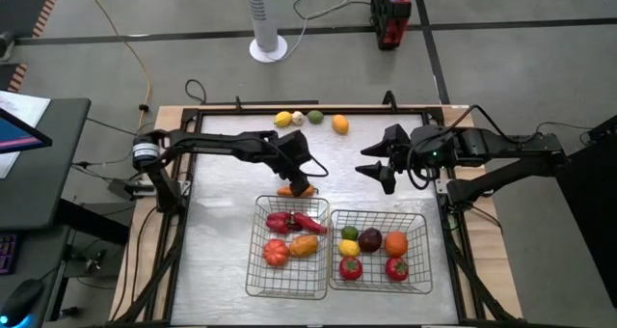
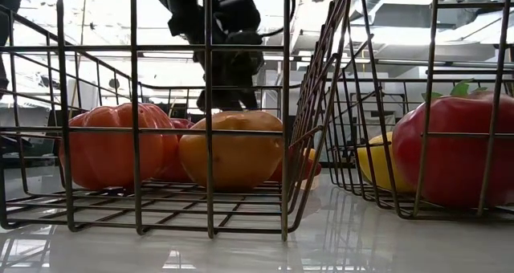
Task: Sort produce into baskets
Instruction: Put the orange chili into the left wire basket
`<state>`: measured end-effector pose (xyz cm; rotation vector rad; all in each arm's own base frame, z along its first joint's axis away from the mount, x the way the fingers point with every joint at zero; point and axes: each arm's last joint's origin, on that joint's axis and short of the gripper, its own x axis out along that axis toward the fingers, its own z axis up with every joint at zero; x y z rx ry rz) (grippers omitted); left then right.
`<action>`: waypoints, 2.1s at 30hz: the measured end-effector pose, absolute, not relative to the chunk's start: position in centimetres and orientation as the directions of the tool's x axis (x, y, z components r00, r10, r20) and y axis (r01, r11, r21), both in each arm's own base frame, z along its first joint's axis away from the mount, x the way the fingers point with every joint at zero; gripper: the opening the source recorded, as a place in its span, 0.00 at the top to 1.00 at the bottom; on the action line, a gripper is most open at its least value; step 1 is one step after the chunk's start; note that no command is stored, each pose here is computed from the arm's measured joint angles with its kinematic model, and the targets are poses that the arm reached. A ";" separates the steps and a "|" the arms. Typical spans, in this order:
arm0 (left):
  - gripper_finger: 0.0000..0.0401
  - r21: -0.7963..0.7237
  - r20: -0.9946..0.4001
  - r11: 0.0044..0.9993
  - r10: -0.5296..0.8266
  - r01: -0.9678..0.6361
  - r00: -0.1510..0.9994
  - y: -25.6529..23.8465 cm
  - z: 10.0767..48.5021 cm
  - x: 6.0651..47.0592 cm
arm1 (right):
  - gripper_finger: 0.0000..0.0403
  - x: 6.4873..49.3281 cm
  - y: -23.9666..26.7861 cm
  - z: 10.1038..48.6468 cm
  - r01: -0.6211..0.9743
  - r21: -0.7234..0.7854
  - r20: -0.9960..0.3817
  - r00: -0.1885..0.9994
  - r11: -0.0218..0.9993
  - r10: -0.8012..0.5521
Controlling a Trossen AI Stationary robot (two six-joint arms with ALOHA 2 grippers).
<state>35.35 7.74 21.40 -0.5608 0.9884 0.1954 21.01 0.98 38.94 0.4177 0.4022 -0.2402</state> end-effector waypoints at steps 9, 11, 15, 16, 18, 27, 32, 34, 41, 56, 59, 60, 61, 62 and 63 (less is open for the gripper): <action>0.46 -0.207 -0.861 0.945 -0.053 -0.253 0.506 7.9 20.7 35.3 | 0.23 21.0 1.0 38.9 0.308 0.349 -0.425 0.894 0.885 -0.143; 0.46 -0.191 -0.862 0.961 -0.067 -0.199 0.502 7.9 20.4 35.1 | 0.23 21.0 1.0 38.9 0.309 0.353 -0.424 0.894 0.883 -0.143; 0.46 -0.187 -0.871 0.972 -0.097 -0.142 0.482 8.3 19.4 34.4 | 0.23 21.0 1.0 38.9 0.311 0.358 -0.424 0.894 0.880 -0.143; 0.46 -0.200 -0.867 0.971 -0.114 -0.131 0.484 8.5 19.2 34.3 | 0.23 21.0 1.0 38.9 0.311 0.358 -0.424 0.894 0.880 -0.143; 0.47 -0.228 -0.865 0.969 -0.158 -0.093 0.477 8.8 19.1 34.0 | 0.23 21.0 1.0 38.9 0.312 0.359 -0.424 0.894 0.880 -0.144; 0.49 -0.245 -0.862 0.969 -0.206 -0.026 0.463 9.4 19.0 33.6 | 0.23 21.0 0.9 38.9 0.335 0.362 -0.422 0.891 0.870 -0.168; 0.49 -0.185 -0.872 0.980 -0.200 0.078 0.446 9.7 19.0 33.2 | 0.23 21.0 0.9 38.9 0.336 0.364 -0.422 0.891 0.869 -0.168; 0.49 -0.142 -0.877 0.981 -0.186 0.130 0.444 9.8 19.0 33.2 | 0.23 21.0 0.9 38.9 0.337 0.366 -0.422 0.891 0.867 -0.168; 0.50 -0.031 -0.880 0.974 -0.133 0.225 0.455 10.2 19.9 33.6 | 0.23 21.0 0.9 38.9 0.343 0.378 -0.425 0.889 0.860 -0.168; 0.65 0.374 -0.904 0.606 0.069 0.702 0.422 11.1 19.5 33.4 | 0.23 20.9 0.9 38.8 0.349 0.378 -0.436 0.884 0.858 -0.168; 0.68 0.372 -0.917 0.463 0.049 0.804 0.396 11.2 18.7 32.8 | 0.23 20.9 0.9 38.8 0.349 0.378 -0.436 0.884 0.858 -0.168; 0.70 0.368 -0.915 0.452 0.021 0.813 0.402 11.1 18.6 32.8 | 0.23 20.9 0.9 38.8 0.349 0.378 -0.436 0.884 0.858 -0.168; 0.71 0.363 -0.912 0.454 -0.007 0.814 0.411 11.0 18.6 32.9 | 0.23 20.9 0.9 38.8 0.349 0.378 -0.436 0.884 0.858 -0.168; 0.72 0.357 -0.908 0.463 -0.029 0.811 0.417 10.7 18.6 33.0 | 0.23 20.9 0.9 38.8 0.349 0.378 -0.436 0.884 0.857 -0.168; 0.72 0.352 -0.906 0.477 -0.042 0.806 0.420 10.5 18.6 33.0 | 0.23 20.9 0.9 38.8 0.349 0.378 -0.436 0.884 0.857 -0.168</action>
